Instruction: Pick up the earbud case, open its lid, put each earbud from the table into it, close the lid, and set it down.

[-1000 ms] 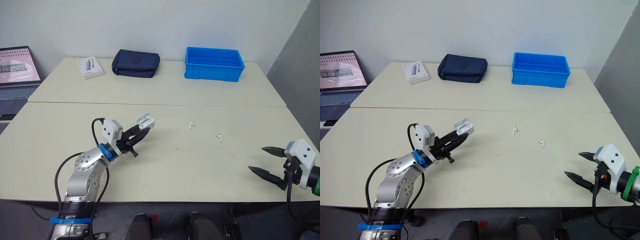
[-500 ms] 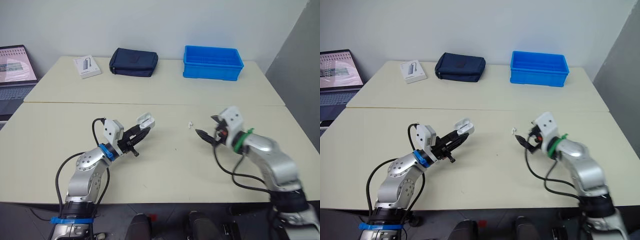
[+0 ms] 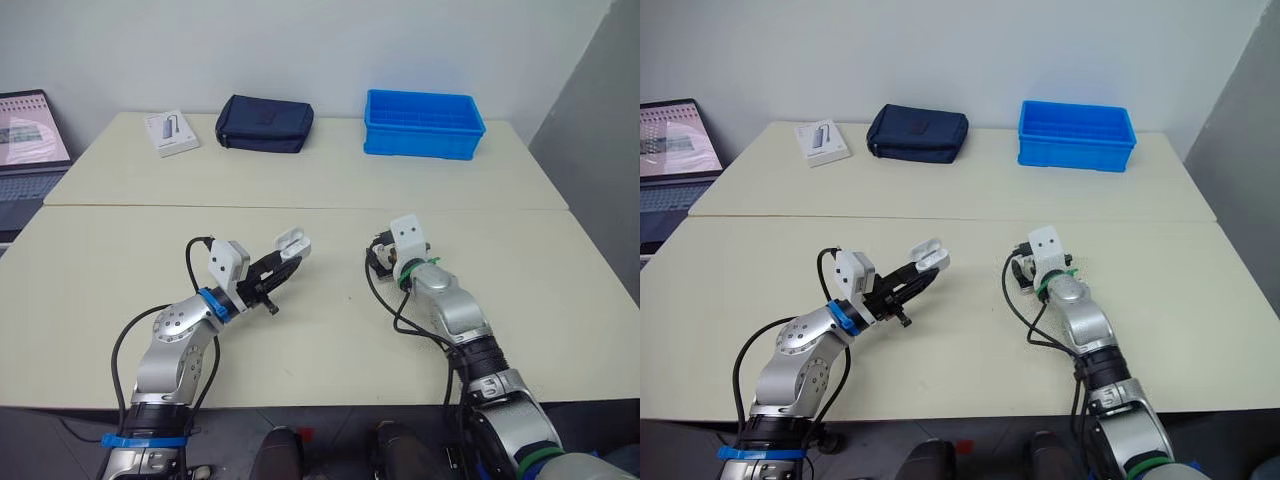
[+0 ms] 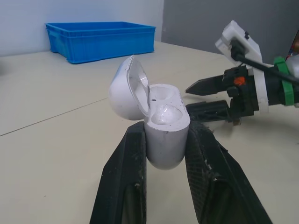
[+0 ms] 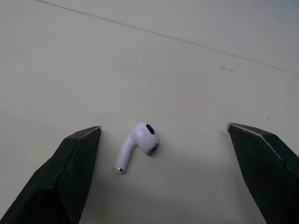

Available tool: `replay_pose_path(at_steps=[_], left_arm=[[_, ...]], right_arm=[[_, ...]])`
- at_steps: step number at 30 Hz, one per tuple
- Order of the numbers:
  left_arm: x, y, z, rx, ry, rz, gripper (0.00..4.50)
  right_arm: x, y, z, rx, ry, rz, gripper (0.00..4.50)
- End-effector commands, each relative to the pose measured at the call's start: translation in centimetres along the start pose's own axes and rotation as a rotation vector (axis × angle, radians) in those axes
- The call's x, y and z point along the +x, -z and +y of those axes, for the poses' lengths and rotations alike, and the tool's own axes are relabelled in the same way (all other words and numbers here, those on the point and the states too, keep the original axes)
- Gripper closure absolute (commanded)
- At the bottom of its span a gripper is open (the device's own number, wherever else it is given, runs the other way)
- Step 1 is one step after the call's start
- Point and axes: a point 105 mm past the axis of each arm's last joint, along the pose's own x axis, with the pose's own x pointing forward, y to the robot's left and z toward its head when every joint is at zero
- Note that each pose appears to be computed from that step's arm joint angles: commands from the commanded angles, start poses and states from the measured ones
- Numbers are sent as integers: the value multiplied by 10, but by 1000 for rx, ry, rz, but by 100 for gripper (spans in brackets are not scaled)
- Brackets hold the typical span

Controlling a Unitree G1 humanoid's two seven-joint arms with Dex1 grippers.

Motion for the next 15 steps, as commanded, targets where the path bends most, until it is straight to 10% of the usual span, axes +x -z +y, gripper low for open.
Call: replay_pose_path(at_steps=[1, 12, 15], left_arm=[[1, -7, 0, 28, 6, -20, 374], [-2, -4, 0, 24, 4, -7, 374], [-2, -4, -1, 24, 3, -5, 374]], right_arm=[[4, 1, 5, 3, 22, -11, 35], [-4, 11, 16, 98, -46, 55, 405], [-15, 5, 18, 65, -115, 39, 407]])
